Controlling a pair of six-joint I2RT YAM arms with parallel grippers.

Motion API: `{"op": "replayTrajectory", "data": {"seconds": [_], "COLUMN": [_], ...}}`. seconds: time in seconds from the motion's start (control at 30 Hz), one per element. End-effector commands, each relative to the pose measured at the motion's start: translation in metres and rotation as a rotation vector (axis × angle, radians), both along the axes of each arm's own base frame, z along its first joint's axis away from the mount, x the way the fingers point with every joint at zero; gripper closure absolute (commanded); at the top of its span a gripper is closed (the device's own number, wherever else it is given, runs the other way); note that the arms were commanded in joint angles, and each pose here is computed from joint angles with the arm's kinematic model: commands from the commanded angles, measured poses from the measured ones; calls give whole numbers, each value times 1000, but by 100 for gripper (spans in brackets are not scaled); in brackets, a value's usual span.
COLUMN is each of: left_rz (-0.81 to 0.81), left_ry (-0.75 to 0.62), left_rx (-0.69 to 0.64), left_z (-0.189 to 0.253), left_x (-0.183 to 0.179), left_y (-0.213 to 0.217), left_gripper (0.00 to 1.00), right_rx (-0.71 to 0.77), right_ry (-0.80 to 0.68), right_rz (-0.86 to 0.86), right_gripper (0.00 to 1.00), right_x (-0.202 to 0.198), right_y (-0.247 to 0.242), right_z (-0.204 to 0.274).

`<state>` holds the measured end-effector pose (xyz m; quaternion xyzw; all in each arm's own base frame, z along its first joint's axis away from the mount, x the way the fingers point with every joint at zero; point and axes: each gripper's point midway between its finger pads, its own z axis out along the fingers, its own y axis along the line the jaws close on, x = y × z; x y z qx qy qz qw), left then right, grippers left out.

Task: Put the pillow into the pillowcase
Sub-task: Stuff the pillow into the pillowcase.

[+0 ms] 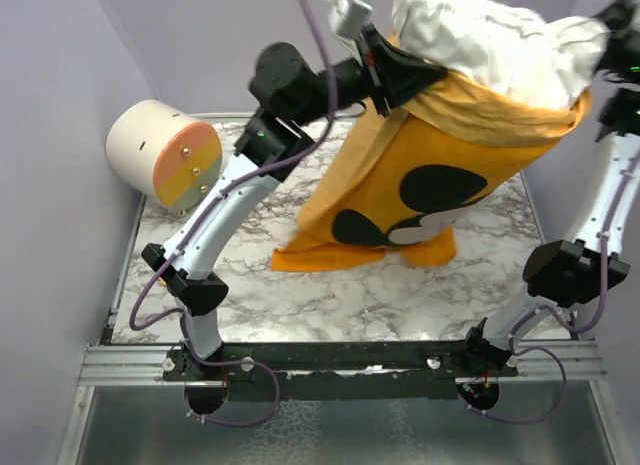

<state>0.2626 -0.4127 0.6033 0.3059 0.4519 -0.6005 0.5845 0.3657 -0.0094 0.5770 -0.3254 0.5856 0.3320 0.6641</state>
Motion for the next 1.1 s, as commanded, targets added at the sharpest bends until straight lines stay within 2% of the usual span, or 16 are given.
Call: {"op": "replayTrajectory", "data": {"seconds": [0.0, 0.07, 0.13, 0.3, 0.37, 0.4, 0.47, 0.57, 0.63, 0.67, 0.73, 0.83, 0.9, 0.93, 1.03, 1.07], "left_rz": [370, 354, 219, -124, -117, -52, 140, 366, 372, 325, 207, 15, 5, 68, 359, 383], "left_ry": [-80, -52, -64, -186, -205, -182, -146, -106, -54, -31, -64, -202, -237, -241, -173, -150], "left_rx": [-268, -361, -376, -153, -130, -98, -151, -376, -483, -484, -379, -209, -169, -165, -264, -313], "left_z": [87, 99, 100, 60, 48, 43, 62, 108, 108, 105, 95, 75, 71, 75, 99, 108], "left_x": [95, 120, 103, -55, -77, -61, 4, 101, 142, 143, 108, -15, -54, -44, 54, 75], "left_y": [117, 137, 123, 3, -8, -6, 30, 121, 165, 168, 125, 26, 11, 20, 102, 126], "left_gripper": [100, 100, 100, 100, 100, 100, 100, 100, 100, 100, 100, 100, 100, 100, 100, 100], "right_rx": [-80, -68, -57, 54, 68, 33, -52, -38, -20, -21, -19, 48, 51, 16, -30, -45], "right_ry": [-294, -296, -322, -183, -161, -142, -168, -289, -289, -299, -246, -214, -186, -184, -208, -253], "right_rz": [367, 438, 329, -101, -120, -57, 158, 416, 459, 372, 153, -47, -34, 37, 312, 382], "right_gripper": [100, 100, 100, 100, 100, 100, 100, 100, 100, 100, 100, 100, 100, 100, 100, 100], "right_x": [-115, -144, -124, -8, -1, -7, -45, -126, -146, -125, -69, -16, -13, -22, -95, -121], "right_y": [159, 191, 170, 1, -18, -1, 74, 194, 215, 196, 127, 23, 21, 44, 144, 172], "right_z": [39, 50, 60, 54, 43, 35, 23, 37, 45, 51, 55, 57, 50, 43, 39, 46]}}
